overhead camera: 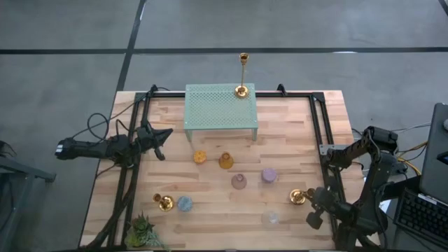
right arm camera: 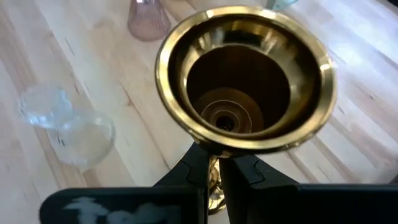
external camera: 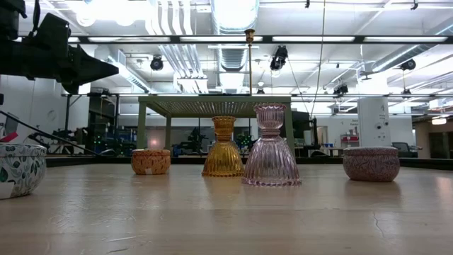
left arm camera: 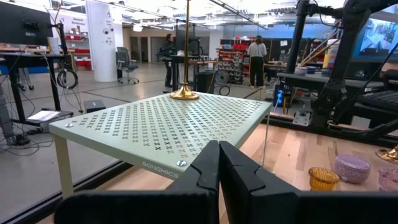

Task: Pick & Place candle stick holders
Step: Put the right gold candle holder on the shelf aligned with the other gold candle holder

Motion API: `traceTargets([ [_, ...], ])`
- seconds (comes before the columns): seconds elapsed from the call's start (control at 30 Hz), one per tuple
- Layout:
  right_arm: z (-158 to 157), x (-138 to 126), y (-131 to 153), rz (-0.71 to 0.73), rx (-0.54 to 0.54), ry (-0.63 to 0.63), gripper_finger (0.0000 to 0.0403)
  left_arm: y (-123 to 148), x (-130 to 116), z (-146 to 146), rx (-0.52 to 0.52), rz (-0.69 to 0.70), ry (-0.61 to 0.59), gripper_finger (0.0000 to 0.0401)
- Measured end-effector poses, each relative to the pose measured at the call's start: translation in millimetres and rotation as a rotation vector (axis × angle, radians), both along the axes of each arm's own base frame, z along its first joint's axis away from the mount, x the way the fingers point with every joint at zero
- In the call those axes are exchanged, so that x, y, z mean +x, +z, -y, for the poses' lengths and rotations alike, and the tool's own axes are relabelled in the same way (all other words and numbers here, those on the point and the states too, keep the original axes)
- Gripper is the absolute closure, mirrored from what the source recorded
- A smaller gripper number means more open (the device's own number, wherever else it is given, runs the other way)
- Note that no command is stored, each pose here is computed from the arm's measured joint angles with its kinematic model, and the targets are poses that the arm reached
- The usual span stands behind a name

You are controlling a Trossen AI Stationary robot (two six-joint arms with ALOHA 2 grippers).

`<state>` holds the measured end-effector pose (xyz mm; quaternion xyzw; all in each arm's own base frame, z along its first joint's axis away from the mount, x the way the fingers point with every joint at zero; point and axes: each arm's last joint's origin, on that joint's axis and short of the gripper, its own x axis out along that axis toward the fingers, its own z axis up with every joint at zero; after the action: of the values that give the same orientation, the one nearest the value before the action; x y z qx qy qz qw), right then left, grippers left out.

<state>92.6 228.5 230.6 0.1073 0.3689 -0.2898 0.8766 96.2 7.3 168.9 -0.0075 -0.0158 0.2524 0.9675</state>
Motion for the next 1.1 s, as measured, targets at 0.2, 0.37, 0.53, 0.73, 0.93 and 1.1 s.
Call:
traceTargets([
  [0.2,8,7,7,0.015,0.014,-0.028,0.0389,0,0,0,0.0,0.0,-0.001,0.0391],
  [0.37,13,13,10,0.013,0.018,-0.046,0.0389,0,0,0,0.0,0.0,-0.001,0.0391],
  [0.53,15,17,12,0.008,0.018,-0.053,0.0389,0,0,0,0.0,0.0,-0.001,0.0391],
  [0.73,20,19,18,0.017,0.043,-0.067,0.039,0,0,0,0.0,0.0,-0.001,0.0391],
  [0.93,26,18,26,0.03,0.078,-0.069,0.039,0,0,0,0.0,-0.001,-0.001,0.0391],
  [1.1,34,19,35,0.04,0.11,-0.071,0.039,0,0,0,0.0,0.0,0.0,0.0391],
])
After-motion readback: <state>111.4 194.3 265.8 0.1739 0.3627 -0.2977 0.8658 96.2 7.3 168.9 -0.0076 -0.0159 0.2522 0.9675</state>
